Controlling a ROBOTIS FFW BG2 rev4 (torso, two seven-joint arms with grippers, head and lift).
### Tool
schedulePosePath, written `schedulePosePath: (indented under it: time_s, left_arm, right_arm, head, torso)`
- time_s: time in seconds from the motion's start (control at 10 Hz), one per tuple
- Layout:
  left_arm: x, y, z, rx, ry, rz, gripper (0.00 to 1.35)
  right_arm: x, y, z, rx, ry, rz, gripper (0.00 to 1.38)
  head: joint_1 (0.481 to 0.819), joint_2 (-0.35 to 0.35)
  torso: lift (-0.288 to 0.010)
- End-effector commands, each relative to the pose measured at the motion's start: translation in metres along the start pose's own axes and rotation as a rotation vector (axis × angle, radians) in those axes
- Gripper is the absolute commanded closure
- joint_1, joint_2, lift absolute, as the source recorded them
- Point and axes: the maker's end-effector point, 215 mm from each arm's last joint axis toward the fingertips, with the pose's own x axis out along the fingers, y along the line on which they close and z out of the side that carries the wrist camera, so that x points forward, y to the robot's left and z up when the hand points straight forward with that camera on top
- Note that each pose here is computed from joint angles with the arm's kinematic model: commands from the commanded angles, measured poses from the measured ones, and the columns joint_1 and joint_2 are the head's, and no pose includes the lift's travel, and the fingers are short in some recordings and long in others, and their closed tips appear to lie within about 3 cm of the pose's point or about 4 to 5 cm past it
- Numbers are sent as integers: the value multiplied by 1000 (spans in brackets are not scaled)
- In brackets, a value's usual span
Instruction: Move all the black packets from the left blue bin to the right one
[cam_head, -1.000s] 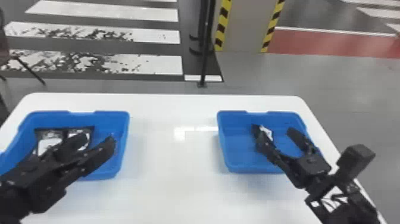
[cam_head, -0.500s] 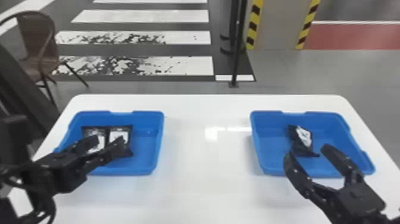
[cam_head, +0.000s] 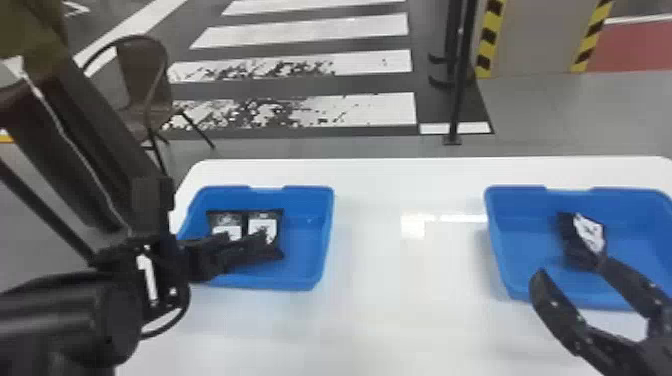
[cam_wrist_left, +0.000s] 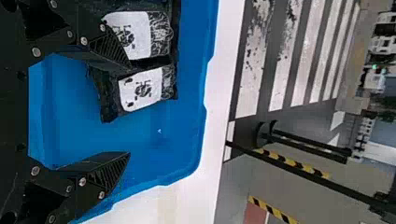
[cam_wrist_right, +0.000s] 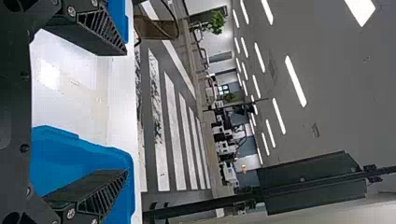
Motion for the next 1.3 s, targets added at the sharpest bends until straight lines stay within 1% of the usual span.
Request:
schedulePosePath:
  time_s: [0.0, 0.1, 0.2, 0.3, 0.5, 0.8, 0.9, 1.0, 1.2]
  left_arm:
    - [29, 8, -3, -4, 65, 18, 429]
    - [37, 17, 2, 3, 87, 56, 429]
    - [50, 20, 8, 10, 107, 70, 429]
    - [65, 16, 12, 23, 133, 61, 429]
    - [80, 16, 17, 36, 169, 64, 429]
    - [83, 20, -8, 13, 258, 84, 456]
    - [89, 19, -20, -7, 298, 74, 470]
    - [93, 20, -25, -14, 317, 72, 489]
    - [98, 16, -24, 6, 317, 69, 829]
  right_arm:
    - [1, 0, -2, 7, 5, 1, 127]
    - [1, 1, -5, 16, 12, 4, 127]
    - [1, 2, -8, 26, 16, 6, 127]
    - [2, 4, -10, 30, 20, 12, 127]
    - [6, 5, -11, 34, 19, 21, 128]
    - [7, 7, -18, 63, 28, 26, 128]
    - [7, 8, -19, 64, 30, 26, 128]
    - [6, 7, -22, 69, 36, 26, 128]
    - [7, 8, -22, 75, 36, 29, 128]
  head:
    - [695, 169]
    - [695, 168]
    - [695, 171]
    - [695, 178]
    - [695, 170]
    - [695, 171]
    - [695, 173]
    - [695, 175]
    - [695, 172]
  torso:
    - [-140]
    - [-140]
    - [-140]
    - [-140]
    - [-140]
    - [-140]
    - [-140]
    - [-140]
    - [-140]
